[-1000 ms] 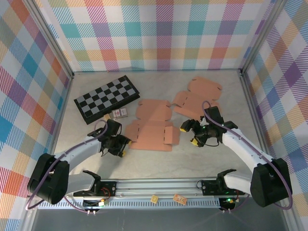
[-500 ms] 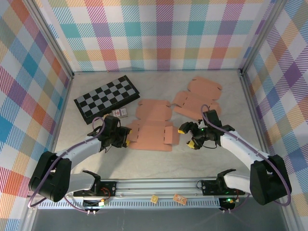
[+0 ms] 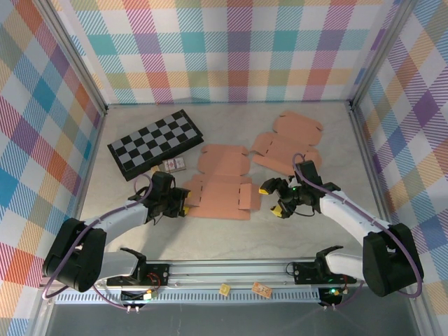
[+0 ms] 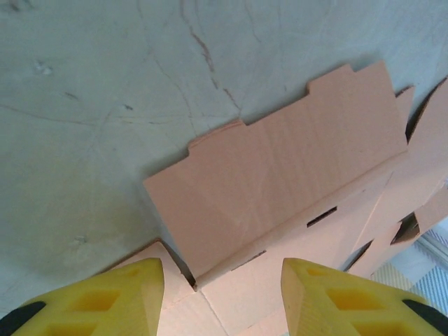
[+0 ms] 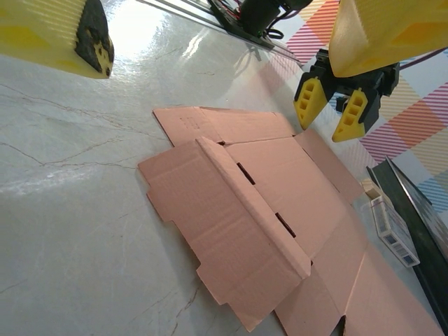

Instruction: Fold the paper box

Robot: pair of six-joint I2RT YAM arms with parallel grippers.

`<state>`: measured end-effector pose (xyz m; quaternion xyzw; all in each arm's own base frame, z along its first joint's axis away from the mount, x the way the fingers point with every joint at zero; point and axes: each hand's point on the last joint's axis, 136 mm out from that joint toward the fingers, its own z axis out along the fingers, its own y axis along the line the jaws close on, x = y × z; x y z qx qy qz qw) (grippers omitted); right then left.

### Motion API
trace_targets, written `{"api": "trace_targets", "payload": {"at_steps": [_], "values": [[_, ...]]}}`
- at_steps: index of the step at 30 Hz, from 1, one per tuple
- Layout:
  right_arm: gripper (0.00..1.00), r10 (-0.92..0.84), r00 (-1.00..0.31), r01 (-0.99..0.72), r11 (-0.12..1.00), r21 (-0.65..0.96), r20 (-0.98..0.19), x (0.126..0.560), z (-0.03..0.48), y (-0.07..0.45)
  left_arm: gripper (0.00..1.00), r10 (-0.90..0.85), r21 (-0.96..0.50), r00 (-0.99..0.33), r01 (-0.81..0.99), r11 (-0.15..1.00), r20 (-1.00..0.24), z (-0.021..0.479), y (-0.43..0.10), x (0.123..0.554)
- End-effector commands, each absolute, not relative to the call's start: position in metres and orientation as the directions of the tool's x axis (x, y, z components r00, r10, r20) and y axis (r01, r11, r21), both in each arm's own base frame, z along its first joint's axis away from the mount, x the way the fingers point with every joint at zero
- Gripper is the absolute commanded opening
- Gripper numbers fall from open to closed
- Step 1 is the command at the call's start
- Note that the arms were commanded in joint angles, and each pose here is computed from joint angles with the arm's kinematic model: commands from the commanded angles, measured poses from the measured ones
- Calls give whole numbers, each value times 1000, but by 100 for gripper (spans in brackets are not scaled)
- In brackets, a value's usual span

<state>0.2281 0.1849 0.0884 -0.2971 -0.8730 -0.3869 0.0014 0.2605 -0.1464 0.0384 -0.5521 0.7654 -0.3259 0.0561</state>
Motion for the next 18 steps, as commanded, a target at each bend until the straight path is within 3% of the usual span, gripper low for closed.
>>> {"api": "trace_targets", "payload": {"at_steps": [1,10,18], "values": [[81,507,-824,526,515,677,254,225,87,189,47,-895,-582,-352,-801,138,274,34,-142,265],[80,500,-828,521,522,676,252,227,88,191,38,-909,-686,-313,-726,43,274,33,-138,288],[80,503,-829,517,523,677,245,229,89,191,12,-906,-713,-340,-698,62,254,42,-141,296]]}}
